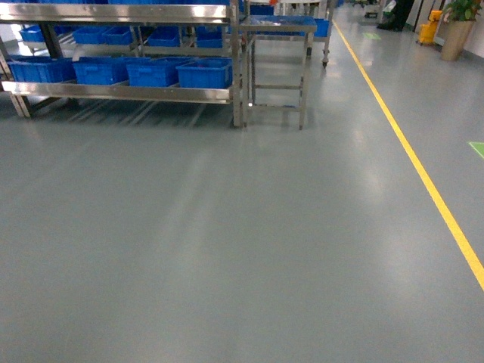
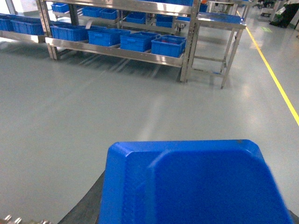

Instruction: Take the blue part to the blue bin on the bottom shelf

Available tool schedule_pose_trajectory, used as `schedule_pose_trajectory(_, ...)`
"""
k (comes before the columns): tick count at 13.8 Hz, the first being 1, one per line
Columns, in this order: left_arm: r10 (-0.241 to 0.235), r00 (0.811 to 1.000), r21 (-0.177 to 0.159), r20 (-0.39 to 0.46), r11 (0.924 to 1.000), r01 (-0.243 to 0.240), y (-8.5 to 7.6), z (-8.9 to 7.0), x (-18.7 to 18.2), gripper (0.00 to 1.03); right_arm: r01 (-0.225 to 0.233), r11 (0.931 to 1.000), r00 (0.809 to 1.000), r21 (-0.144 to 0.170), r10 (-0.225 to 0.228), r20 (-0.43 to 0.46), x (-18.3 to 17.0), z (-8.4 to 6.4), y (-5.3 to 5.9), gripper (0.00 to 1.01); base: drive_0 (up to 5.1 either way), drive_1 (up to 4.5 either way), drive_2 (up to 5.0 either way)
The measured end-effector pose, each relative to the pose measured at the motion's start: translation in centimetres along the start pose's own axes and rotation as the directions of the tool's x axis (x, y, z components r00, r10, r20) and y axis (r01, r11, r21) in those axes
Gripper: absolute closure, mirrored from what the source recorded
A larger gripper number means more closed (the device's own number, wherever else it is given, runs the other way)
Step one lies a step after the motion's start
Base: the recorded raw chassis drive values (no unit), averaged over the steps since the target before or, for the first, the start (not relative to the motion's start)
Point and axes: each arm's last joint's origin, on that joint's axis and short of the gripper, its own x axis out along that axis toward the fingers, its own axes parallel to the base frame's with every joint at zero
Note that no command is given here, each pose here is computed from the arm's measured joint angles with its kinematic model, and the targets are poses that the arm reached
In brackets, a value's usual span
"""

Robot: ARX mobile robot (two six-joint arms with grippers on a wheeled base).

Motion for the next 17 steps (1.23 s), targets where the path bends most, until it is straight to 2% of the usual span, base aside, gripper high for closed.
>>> schedule_pose_trajectory(17, 0.000, 1.000, 0.002, -0.005, 1.0000, 0.000, -0.01, -0.06, 0.02, 0.60, 0.000, 1.0000, 1.000, 0.000, 0.000, -0.001, 0.00, -0.01, 0.00, 0.03, 0.0, 4.01, -4.0)
